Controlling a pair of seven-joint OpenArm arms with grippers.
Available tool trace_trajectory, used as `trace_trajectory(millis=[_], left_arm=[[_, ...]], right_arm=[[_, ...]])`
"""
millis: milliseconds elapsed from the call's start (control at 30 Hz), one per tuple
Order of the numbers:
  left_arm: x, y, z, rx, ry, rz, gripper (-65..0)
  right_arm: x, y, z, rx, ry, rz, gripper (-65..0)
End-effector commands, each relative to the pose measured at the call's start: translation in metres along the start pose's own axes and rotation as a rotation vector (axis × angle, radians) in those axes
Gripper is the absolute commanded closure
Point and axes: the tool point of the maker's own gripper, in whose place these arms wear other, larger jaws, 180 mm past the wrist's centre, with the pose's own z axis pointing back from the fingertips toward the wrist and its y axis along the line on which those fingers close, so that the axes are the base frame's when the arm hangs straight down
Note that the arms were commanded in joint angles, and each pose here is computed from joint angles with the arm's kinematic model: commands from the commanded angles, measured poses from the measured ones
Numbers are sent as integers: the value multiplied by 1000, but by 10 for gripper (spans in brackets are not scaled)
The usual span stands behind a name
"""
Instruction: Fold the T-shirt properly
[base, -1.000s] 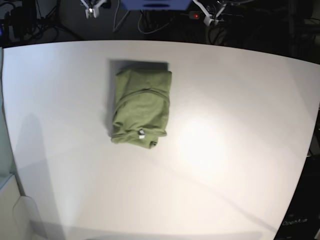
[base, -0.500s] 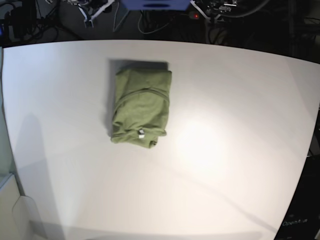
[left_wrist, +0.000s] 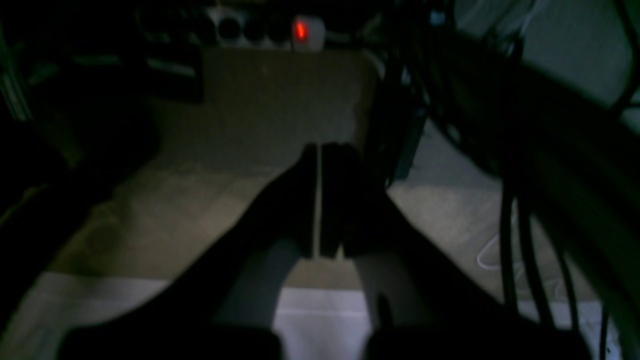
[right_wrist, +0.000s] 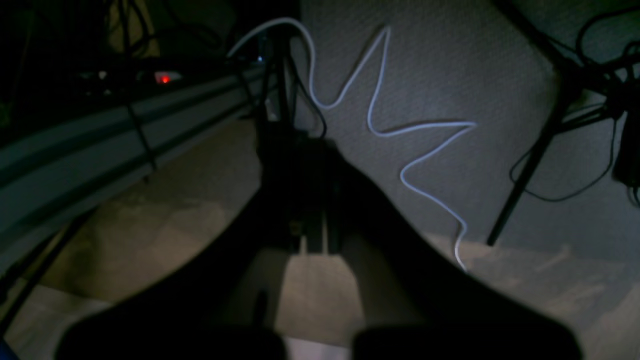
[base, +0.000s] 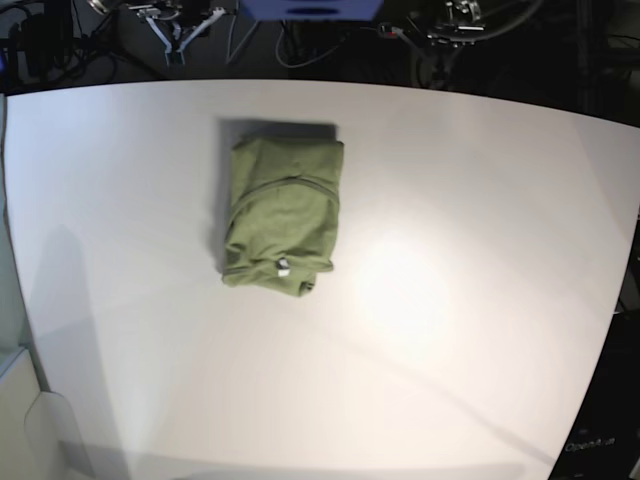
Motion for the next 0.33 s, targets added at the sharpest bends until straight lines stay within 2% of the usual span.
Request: trace_trajectory(millis=[0,67,300], left_arm=[[-1,3,0,4,-2,0,-16],[-2,1,0,1,-1,-4,-16],[-4,-2,0,-7,1,-4,-16]], right_arm=[[1,-13,1,-53,-5,20,-9],[1,-21,2,-100,-4,38,-9],[-4,-22,3,-101,4,36,-7]])
